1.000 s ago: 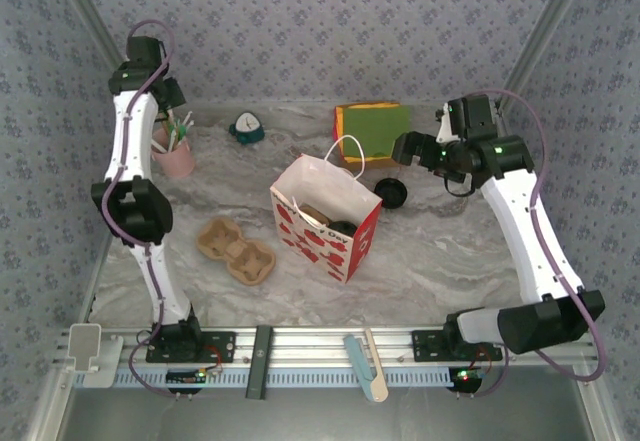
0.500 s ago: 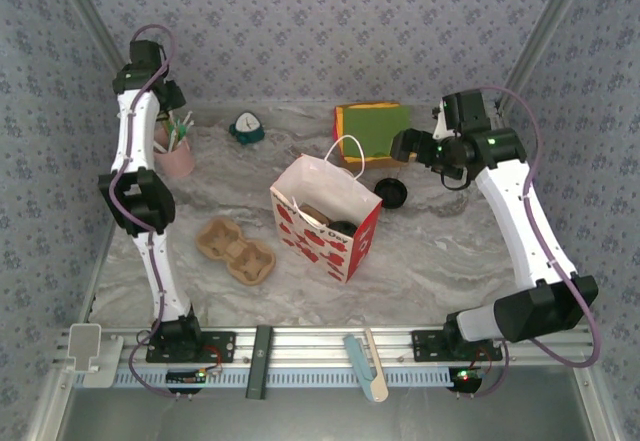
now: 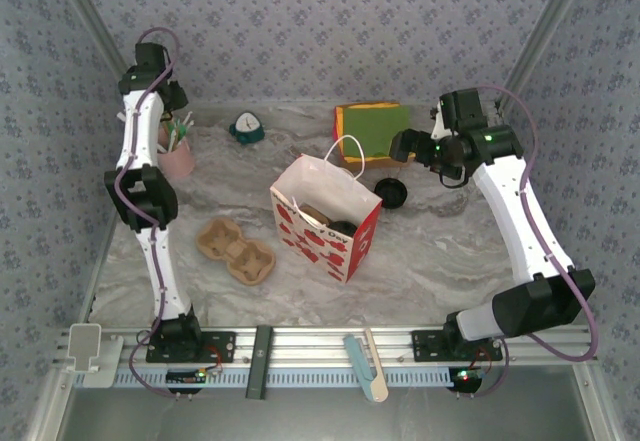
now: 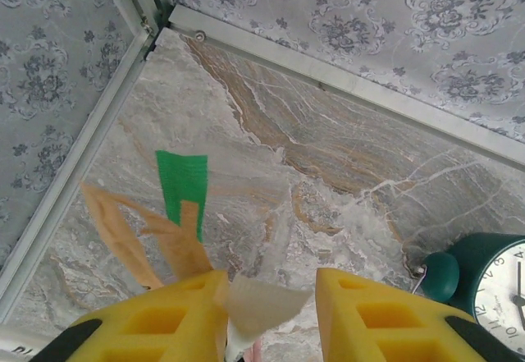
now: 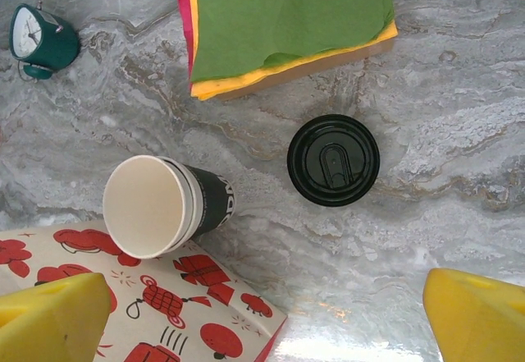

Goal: Pack the takeout coffee

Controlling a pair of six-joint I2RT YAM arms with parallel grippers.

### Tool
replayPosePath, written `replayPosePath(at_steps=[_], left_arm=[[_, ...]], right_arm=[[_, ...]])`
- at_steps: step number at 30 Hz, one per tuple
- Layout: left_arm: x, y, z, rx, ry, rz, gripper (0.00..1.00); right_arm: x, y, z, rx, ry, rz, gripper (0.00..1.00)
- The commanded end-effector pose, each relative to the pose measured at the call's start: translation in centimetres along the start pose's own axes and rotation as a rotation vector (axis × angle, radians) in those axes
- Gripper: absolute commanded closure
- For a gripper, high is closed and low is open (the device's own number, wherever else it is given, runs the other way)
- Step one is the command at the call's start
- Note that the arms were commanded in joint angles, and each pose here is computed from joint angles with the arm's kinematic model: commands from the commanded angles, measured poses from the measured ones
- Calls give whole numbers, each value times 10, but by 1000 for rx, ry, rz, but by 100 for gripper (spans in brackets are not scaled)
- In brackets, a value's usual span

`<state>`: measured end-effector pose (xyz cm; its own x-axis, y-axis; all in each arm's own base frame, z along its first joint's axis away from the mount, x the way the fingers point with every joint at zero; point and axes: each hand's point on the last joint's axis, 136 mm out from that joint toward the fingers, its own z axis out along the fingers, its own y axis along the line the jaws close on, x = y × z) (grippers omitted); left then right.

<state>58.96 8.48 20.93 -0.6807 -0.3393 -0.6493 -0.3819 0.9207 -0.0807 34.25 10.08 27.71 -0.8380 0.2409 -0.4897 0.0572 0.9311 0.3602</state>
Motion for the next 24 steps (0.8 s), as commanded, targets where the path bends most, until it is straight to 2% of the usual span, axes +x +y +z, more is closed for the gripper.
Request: replayPosePath(at_steps=[1, 16, 19, 22, 24], left_arm=[[-15, -2, -4, 18, -47, 5, 67], [-19, 5, 9, 2, -59, 33, 68], [-18, 5, 11, 7, -57, 37, 77], [-18, 4, 10, 11, -56, 36, 80], [-20, 4, 7, 10, -62, 37, 87]], right_arm=[[-2, 2, -6, 9, -2, -1, 0], [1, 4, -4, 21, 16, -2, 0], [2, 5, -3, 24, 23, -5, 0], [3, 5, -4, 29, 25, -8, 0], [3, 4, -4, 32, 26, -6, 0]])
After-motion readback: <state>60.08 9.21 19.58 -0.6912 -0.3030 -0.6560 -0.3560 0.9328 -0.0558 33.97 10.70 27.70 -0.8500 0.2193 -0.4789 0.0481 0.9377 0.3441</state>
